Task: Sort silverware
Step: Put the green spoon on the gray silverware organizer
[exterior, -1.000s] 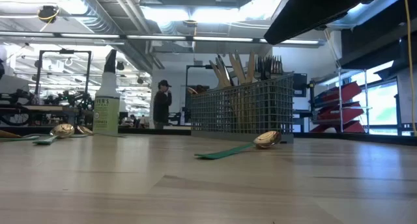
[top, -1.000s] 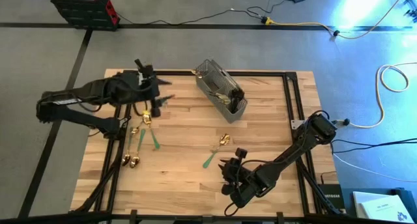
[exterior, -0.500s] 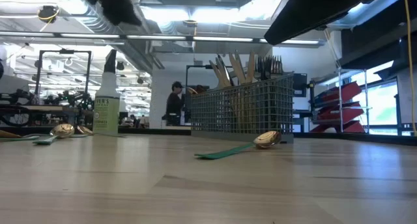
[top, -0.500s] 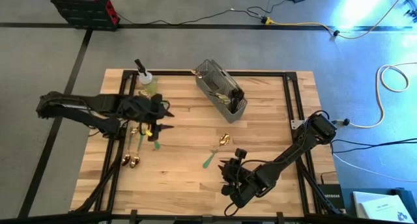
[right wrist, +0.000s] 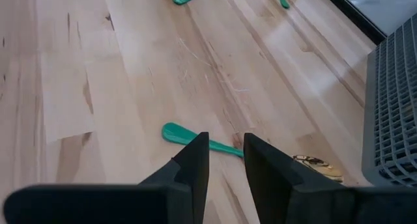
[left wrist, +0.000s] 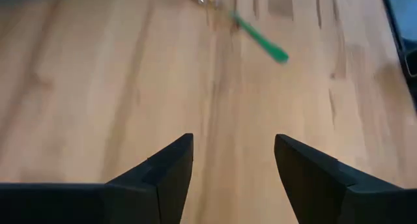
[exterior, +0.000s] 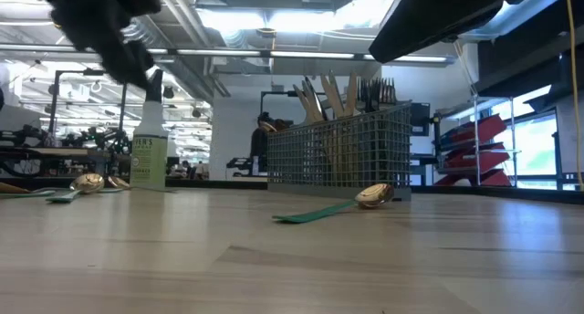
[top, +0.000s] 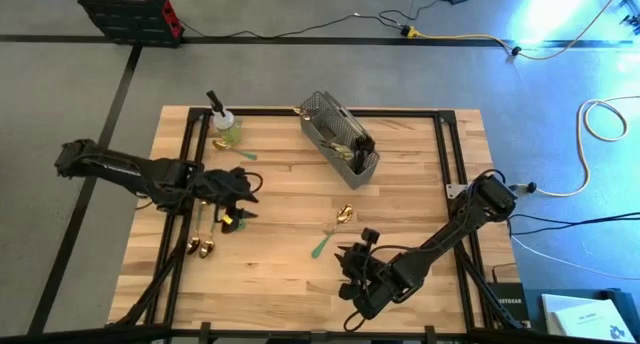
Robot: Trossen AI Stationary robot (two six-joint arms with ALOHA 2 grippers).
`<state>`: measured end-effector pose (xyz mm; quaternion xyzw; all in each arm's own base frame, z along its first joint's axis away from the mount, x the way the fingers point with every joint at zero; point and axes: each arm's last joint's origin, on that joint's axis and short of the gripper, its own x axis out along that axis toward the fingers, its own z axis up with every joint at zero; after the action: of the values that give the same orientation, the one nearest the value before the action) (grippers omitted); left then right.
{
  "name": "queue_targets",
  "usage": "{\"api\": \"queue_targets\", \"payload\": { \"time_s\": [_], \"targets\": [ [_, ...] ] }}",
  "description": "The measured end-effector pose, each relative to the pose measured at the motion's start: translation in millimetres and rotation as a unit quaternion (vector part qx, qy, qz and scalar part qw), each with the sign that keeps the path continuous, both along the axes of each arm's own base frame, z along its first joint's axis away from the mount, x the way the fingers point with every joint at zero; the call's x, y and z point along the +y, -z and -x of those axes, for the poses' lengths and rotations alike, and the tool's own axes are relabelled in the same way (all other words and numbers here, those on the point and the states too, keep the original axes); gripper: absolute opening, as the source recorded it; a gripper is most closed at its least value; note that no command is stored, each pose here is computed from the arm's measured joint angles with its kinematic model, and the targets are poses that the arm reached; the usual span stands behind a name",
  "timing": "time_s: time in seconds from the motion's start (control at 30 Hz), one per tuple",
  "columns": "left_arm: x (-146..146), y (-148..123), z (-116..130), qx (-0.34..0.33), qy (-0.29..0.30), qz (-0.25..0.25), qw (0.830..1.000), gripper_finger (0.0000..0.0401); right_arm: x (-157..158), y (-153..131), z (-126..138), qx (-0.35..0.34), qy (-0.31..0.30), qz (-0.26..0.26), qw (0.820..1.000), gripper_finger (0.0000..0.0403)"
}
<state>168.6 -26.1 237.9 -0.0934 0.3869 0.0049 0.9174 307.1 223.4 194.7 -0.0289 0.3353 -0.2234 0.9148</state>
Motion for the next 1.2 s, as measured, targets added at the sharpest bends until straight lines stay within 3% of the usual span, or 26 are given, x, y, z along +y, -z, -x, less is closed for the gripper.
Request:
{"api": "queue_targets", "payload": {
  "time_s": [0.1, 0.23, 0.4, 0.53, 0.67, 0.97, 1.07, 1.2],
  "targets": [
    [-0.2, 7.9, 8.7, 0.049, -0.016, 0.009, 0.999, 0.02, -0.1, 0.1, 0.1, 0.001, 0.0, 0.0, 1.0, 0.0078],
    [3.1, 16.5, 18.3, 0.117, -0.037, -0.019, 0.992, 0.02, -0.1, 0.1, 0.2, 0.002, 0.0, 0.0, 1.0, 0.0078],
    [4.3, 20.5, 19.1, 0.141, -0.04, -0.042, 0.988, 0.02, -0.1, 0.1, 0.2, 0.001, 0.0, -0.001, 1.0, 0.0078],
    [5.7, 29.4, 13.4, 0.181, -0.063, -0.032, 0.981, 0.02, 0.0, 0.1, 0.1, 0.0, 0.001, -0.001, 1.0, 0.0078],
    [8.6, 50.7, 8.7, 0.302, -0.061, -0.024, 0.951, 0.02, 0.2, 0.0, -0.1, -0.002, 0.002, -0.004, 1.0, 0.0078],
    [5.7, 102.1, -10.7, 0.471, -0.03, -0.009, 0.881, 0.02, 0.3, 0.0, -0.2, -0.001, 0.001, -0.006, 1.0, 0.0079],
    [3.7, 101.9, -15.9, 0.478, -0.016, -0.008, 0.878, 0.02, 0.4, 0.0, -0.3, -0.001, 0.0, -0.007, 1.0, 0.0079],
    [-2.3, 83.5, -29.5, 0.451, -0.002, -0.015, 0.893, 0.02, 0.6, -0.2, -0.5, -0.002, 0.0, -0.008, 1.0, 0.0079]
  ]
}}
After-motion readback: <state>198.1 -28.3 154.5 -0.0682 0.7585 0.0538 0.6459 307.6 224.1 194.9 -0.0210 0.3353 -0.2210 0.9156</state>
